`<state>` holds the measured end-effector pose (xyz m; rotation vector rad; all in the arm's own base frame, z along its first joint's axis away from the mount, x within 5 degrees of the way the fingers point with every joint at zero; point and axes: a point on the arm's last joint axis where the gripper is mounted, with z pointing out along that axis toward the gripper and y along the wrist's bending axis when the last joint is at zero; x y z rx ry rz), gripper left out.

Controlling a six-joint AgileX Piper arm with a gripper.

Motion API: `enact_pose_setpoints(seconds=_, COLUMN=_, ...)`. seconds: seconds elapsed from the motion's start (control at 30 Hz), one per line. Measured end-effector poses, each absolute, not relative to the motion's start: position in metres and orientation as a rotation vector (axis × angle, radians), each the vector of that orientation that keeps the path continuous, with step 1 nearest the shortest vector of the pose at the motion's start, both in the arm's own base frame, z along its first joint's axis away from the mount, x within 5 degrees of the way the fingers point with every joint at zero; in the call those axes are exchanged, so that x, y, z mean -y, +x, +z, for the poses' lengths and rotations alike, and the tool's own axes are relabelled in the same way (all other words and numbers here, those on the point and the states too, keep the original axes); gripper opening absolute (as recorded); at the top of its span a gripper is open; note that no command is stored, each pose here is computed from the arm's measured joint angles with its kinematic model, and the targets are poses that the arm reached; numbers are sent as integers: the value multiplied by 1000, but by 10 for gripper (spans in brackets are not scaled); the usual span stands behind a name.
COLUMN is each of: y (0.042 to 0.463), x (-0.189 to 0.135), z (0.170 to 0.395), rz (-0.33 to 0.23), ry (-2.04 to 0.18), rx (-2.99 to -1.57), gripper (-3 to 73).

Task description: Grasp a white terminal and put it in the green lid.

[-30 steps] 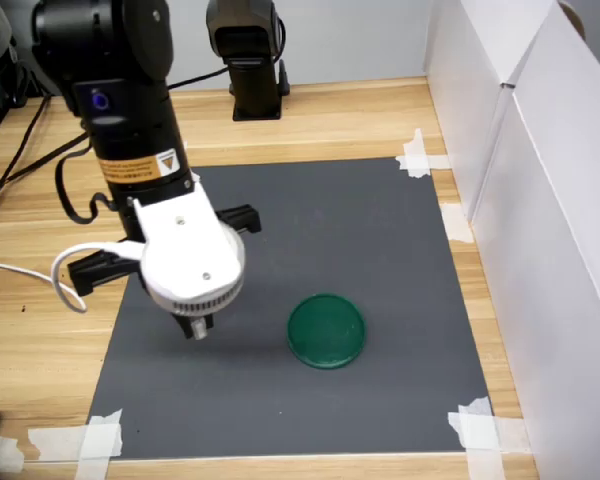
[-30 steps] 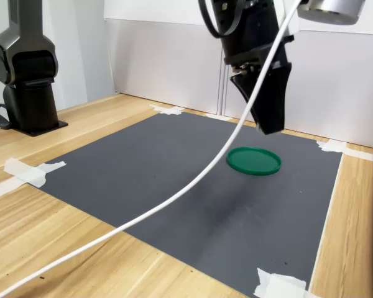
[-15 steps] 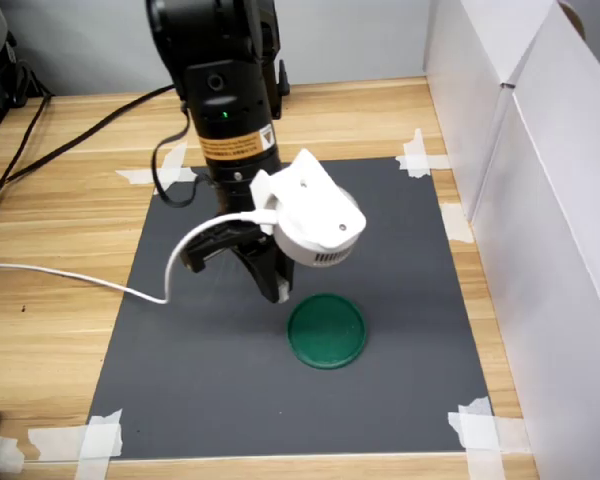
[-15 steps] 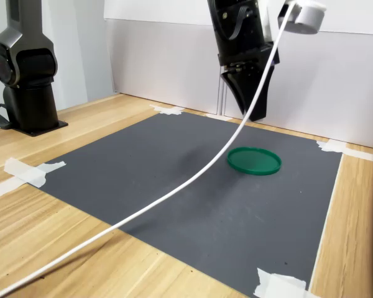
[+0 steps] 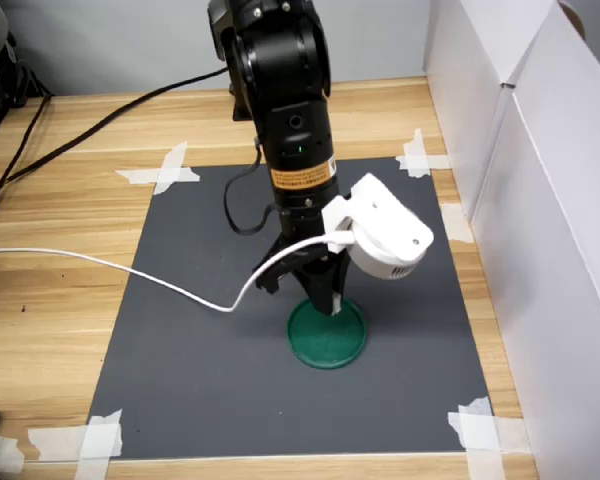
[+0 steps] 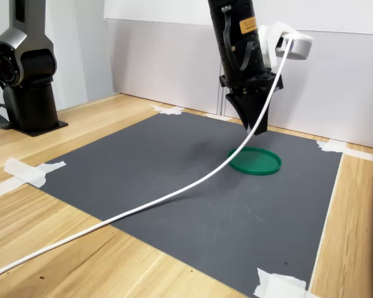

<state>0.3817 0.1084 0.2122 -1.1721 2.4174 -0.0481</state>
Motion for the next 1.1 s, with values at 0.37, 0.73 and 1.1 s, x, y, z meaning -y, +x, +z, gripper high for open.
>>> enact_pose_setpoints(seconds=0.37, y=388, x=-109, z=190, rz=-52, ry=-1184, rx=-2457, gripper=102)
enact_pose_setpoints(seconds=0.73, y=390, x=-109, z=191, rz=-58, ry=-1144, rx=-2442, gripper=448)
enact_pose_setpoints(seconds=1.1, y=386, x=-109, z=226, rz=-47, ry=-1040, rx=-2360, gripper=556)
